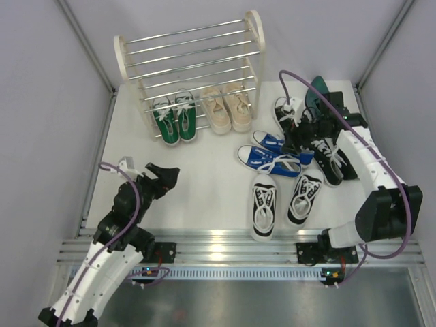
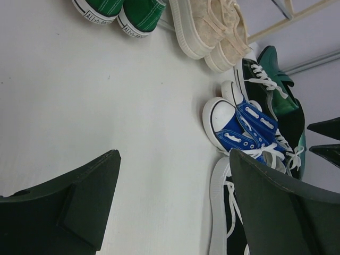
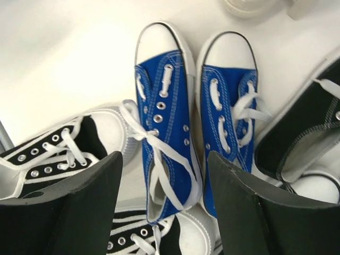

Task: Place and organize the shoes onto the shoe shelf
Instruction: Pick up the shoe at the center of the board.

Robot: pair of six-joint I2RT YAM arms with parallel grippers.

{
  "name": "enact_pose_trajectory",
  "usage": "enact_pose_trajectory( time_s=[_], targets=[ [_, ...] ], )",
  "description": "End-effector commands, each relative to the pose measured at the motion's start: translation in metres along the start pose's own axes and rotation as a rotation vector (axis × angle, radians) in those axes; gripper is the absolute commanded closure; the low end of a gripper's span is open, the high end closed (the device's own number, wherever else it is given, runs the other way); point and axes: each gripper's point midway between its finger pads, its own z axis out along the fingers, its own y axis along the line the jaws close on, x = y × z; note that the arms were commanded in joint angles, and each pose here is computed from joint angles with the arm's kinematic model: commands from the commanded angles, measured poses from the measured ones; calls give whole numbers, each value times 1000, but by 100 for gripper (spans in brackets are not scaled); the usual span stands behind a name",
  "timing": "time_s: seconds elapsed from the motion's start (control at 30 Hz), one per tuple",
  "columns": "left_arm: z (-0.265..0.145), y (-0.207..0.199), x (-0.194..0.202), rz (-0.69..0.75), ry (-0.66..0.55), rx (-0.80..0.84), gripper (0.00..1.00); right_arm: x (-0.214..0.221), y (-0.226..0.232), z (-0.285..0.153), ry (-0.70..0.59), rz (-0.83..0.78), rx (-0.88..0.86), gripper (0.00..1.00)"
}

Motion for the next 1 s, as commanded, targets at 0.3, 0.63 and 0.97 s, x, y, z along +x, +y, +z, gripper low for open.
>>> enact_pose_trajectory(
  time_s=[0.3, 0.63, 0.97],
  targets=[
    [18, -23, 12, -42, 128, -7, 14, 10, 46, -20, -39, -321, -185, 35],
    [27, -24, 26, -44, 188, -1, 14, 49, 26, -11, 90, -631, -179, 37],
    [19, -25, 22, -65, 158, 34, 15, 41, 3, 37, 172, -674, -68, 48]
  ],
)
